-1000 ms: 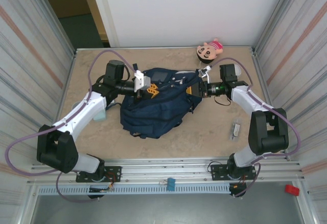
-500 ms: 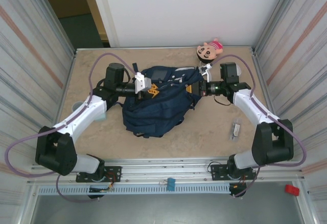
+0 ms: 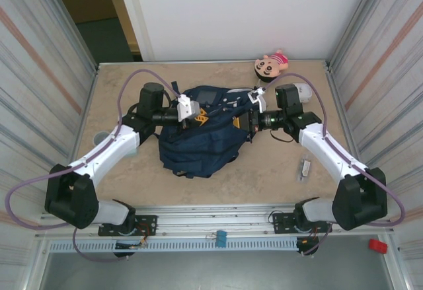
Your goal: Pack the student bag
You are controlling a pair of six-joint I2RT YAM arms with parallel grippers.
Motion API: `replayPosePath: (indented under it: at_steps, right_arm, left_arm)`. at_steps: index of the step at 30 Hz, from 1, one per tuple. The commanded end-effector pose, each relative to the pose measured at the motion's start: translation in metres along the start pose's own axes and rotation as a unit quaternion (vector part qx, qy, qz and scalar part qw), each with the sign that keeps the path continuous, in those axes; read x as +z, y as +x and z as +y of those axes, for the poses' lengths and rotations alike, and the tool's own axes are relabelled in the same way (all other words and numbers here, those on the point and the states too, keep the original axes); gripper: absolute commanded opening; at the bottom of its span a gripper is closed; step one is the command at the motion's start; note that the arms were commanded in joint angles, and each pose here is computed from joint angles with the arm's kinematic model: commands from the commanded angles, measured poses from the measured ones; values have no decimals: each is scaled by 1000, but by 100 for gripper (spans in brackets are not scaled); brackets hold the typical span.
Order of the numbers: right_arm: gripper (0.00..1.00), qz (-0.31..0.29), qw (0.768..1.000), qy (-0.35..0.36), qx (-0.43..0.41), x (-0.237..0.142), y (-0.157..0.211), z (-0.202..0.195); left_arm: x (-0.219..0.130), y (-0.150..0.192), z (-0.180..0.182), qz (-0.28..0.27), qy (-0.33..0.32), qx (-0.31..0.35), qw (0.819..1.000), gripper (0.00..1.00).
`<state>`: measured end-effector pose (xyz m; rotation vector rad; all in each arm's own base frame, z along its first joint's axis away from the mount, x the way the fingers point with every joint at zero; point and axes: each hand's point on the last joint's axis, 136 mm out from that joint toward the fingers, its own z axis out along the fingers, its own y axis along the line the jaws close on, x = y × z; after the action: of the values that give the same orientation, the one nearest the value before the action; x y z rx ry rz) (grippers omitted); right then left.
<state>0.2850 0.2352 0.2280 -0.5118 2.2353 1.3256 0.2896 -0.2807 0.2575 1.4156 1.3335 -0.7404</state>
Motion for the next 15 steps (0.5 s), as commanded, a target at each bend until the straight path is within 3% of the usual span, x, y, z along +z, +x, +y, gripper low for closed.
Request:
replayPosePath:
  at_steps: [1, 4, 6, 10, 15]
  right_arm:
    - [18, -13, 1000, -8, -10, 2, -3, 5]
    - [26, -22, 1000, -14, -11, 7, -5, 1]
    - [25, -25, 999, -18, -10, 8, -6, 1]
    - [6, -33, 999, -5, -8, 4, -5, -2]
    - [0, -41, 998, 42, -5, -10, -4, -5]
  left_arm:
    - [-5, -35, 2, -55, -8, 51, 997, 0]
    - [-5, -37, 1, -60, -4, 53, 997, 0]
    - [-4, -37, 1, -60, -4, 50, 997, 0]
    - [-4, -32, 9, -44, -27, 46, 998, 0]
    - [-1, -13, 27, 3, -80, 29, 996, 0]
